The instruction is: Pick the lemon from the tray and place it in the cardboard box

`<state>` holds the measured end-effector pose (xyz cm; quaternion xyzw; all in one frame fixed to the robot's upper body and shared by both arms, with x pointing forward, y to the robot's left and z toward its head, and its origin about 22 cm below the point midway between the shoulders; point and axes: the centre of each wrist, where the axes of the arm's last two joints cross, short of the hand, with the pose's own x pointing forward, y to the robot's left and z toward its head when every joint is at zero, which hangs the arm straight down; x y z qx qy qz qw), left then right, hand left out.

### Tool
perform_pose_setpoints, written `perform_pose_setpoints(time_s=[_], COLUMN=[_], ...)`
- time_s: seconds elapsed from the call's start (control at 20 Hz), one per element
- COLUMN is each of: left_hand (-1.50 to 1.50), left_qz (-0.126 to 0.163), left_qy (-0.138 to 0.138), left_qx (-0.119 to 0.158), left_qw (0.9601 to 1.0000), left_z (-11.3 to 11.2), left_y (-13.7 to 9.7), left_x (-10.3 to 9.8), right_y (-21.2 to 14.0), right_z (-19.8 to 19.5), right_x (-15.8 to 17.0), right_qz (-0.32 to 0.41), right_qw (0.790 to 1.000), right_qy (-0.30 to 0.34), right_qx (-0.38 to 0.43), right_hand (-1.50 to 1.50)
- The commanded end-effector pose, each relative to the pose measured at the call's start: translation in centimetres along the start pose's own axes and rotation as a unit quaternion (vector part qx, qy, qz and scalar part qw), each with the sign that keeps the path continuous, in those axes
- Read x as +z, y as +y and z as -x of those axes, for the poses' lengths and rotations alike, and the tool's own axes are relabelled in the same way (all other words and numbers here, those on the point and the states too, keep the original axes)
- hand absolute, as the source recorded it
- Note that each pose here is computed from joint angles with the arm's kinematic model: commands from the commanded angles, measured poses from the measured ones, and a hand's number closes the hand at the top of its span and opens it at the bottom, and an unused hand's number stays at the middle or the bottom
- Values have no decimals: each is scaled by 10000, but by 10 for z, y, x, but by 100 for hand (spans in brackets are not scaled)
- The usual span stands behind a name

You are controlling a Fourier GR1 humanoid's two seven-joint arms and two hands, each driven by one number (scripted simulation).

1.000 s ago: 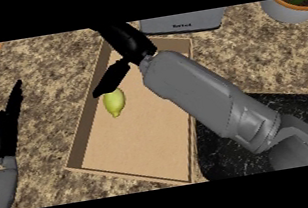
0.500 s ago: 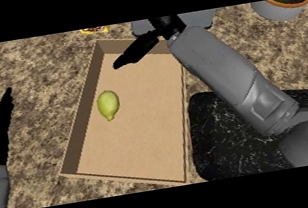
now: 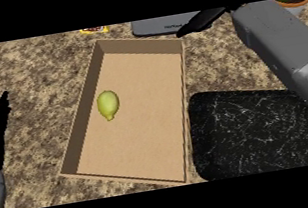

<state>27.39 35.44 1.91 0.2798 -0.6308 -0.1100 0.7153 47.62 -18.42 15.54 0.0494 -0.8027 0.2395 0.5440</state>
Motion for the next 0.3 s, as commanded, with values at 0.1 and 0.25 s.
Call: perform_pose_setpoints(time_s=[0.1,0.25], left_hand=[0,0], left_qz=[34,63], left_qy=[-54,-84], left_qx=[46,-19], left_qw=[10000,9999], left_z=[-5,-7], left_y=[-9,-14], left_x=[0,5], right_y=[-67,-84], right_z=[15,12], right_x=[38,46], right_qz=[-223,-413], right_qw=[9996,9983], right_qy=[91,103], right_qx=[130,406], right_hand=[-150,-150])
